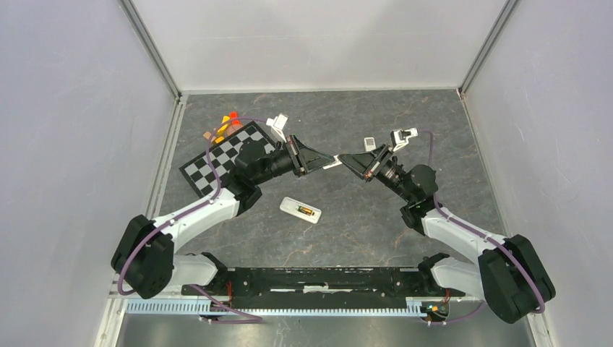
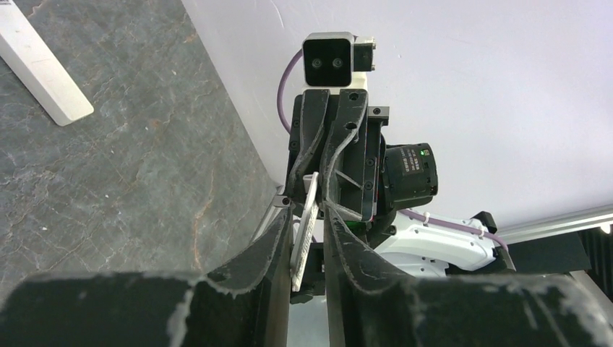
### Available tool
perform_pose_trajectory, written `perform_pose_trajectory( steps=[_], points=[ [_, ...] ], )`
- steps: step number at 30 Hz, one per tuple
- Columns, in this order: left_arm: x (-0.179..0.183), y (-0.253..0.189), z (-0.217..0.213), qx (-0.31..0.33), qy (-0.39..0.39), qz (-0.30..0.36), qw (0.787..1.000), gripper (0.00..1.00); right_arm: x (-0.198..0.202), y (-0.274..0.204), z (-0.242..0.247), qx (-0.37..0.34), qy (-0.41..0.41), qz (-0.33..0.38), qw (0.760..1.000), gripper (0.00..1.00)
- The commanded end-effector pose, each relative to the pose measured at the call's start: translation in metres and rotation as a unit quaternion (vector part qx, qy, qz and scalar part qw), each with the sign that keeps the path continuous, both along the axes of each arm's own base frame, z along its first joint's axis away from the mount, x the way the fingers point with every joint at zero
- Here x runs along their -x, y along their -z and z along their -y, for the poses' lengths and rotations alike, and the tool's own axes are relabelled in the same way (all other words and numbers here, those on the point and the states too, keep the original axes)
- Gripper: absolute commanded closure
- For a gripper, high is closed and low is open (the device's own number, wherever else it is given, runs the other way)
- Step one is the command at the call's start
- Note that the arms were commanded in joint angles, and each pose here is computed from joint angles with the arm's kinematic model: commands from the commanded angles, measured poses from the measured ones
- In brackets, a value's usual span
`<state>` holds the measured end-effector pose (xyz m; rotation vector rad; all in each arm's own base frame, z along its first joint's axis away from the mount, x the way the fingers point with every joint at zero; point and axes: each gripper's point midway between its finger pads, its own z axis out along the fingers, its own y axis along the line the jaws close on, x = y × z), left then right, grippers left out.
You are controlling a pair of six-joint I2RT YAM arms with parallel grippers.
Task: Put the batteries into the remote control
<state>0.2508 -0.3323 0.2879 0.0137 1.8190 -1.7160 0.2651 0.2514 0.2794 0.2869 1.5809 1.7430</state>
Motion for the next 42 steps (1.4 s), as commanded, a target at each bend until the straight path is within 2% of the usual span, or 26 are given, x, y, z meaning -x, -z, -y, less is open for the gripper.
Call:
perform_pose_trajectory(
  steps=[1,4,5,6,7,9,10,12,14,19,23,26,27,30,42],
  points=[
    [0.010,-0.030,-0.004,0.019,0.021,0.026,0.999,0.74,-0.003,-0.007,0.002,0.000,0.011,0.029,1.000,1.00],
    [0.011,-0.026,-0.003,0.011,0.026,0.031,0.999,0.93,-0.003,-0.004,0.001,0.002,0.009,0.026,1.000,1.00],
    [0.011,-0.025,-0.003,0.008,0.028,0.033,0.999,0.98,-0.003,-0.003,0.001,0.004,0.007,0.026,1.000,0.99],
    [0.011,-0.024,-0.003,0.003,0.029,0.039,0.999,0.98,-0.002,-0.003,0.000,0.006,0.005,0.029,1.000,0.97],
    [0.011,-0.023,-0.004,-0.003,0.030,0.045,0.999,0.98,0.000,-0.002,-0.001,0.013,0.000,0.036,0.999,0.87],
    [0.009,-0.018,-0.006,-0.027,0.037,0.063,0.997,0.98,0.004,-0.002,-0.002,0.041,-0.006,0.078,0.996,0.52],
    [0.010,-0.015,-0.007,-0.040,0.044,0.070,0.996,0.98,0.003,0.003,-0.002,0.064,-0.001,0.091,0.994,0.42],
    [0.012,-0.004,-0.011,-0.072,0.066,0.082,0.992,0.98,-0.004,0.021,0.003,0.134,0.017,0.118,0.984,0.29],
    [0.015,0.007,-0.017,-0.100,0.085,0.091,0.987,0.98,-0.002,0.029,0.005,0.181,0.007,0.148,0.972,0.26],
    [0.028,0.017,-0.017,-0.132,0.154,0.103,0.974,0.98,0.017,0.035,-0.001,0.250,-0.064,0.231,0.938,0.26],
    [0.031,0.024,-0.017,-0.146,0.173,0.102,0.969,0.98,0.031,0.024,-0.003,0.247,-0.093,0.270,0.926,0.28],
    [0.034,0.022,-0.015,-0.140,0.188,0.102,0.967,0.98,0.033,0.024,-0.005,0.242,-0.106,0.258,0.929,0.33],
    [0.036,0.022,-0.015,-0.139,0.196,0.104,0.965,0.98,0.040,0.016,-0.011,0.198,-0.129,0.236,0.942,0.44],
    [0.035,0.022,-0.015,-0.141,0.194,0.106,0.965,0.98,0.048,0.011,-0.012,0.160,-0.142,0.222,0.951,0.49],
    [0.034,0.023,-0.014,-0.139,0.195,0.103,0.966,0.98,0.039,0.042,-0.015,0.211,-0.148,0.173,0.950,0.44]
  ],
)
